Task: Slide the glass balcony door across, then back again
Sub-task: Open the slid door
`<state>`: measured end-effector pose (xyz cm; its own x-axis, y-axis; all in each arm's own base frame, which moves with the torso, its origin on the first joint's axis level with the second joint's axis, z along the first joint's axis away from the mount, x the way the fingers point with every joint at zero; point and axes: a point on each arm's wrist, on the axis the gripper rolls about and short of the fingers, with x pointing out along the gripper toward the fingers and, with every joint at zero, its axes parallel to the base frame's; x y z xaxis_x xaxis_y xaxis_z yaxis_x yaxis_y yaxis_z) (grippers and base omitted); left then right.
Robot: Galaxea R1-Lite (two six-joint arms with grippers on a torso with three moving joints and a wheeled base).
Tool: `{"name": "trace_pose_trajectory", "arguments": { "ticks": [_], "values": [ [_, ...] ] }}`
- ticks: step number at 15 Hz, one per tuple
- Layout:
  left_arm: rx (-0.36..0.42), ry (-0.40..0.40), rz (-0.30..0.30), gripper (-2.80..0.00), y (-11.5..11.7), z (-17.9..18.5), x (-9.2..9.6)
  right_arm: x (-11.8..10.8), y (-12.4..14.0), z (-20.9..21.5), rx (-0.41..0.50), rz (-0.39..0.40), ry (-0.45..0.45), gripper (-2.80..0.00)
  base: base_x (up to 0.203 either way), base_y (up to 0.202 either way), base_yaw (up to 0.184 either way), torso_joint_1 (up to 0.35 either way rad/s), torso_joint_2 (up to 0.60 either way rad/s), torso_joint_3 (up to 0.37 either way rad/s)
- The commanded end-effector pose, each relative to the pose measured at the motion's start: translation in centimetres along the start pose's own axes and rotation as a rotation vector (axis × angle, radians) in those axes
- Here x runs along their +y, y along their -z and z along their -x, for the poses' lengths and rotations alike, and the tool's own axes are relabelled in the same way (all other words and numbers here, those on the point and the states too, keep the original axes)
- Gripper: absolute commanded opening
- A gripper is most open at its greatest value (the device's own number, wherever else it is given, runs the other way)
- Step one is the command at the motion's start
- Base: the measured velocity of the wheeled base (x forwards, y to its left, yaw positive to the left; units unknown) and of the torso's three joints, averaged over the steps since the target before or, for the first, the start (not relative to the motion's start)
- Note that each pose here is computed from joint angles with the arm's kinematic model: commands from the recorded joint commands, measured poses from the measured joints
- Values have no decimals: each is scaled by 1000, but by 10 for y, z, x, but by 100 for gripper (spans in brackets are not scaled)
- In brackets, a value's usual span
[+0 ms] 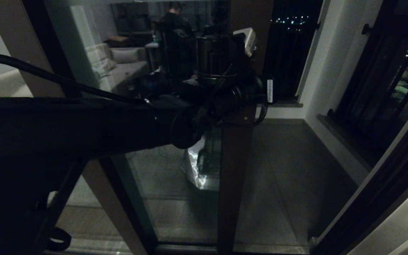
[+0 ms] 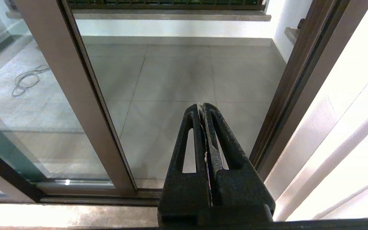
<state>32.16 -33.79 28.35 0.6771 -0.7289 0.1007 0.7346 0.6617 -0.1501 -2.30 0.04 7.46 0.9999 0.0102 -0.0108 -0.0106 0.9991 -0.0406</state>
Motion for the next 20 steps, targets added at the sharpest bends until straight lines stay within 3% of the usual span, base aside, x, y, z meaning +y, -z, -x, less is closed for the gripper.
{"name": "trace_pose_trajectory", "arguments": {
  "ticks": [1, 7, 20],
  "values": [
    [8, -41, -31, -280, 26, -15, 1, 0, 0, 0, 1, 1, -1, -280, 0, 0, 0, 0, 0, 0],
    [-7, -140, -76, -280, 27, -16, 4, 0, 0, 0, 1, 1, -1, -280, 0, 0, 0, 0, 0, 0],
    [-62, -334, -71, -280, 10, -7, 12, 0, 0, 0, 1, 1, -1, -280, 0, 0, 0, 0, 0, 0]
  ]
}}
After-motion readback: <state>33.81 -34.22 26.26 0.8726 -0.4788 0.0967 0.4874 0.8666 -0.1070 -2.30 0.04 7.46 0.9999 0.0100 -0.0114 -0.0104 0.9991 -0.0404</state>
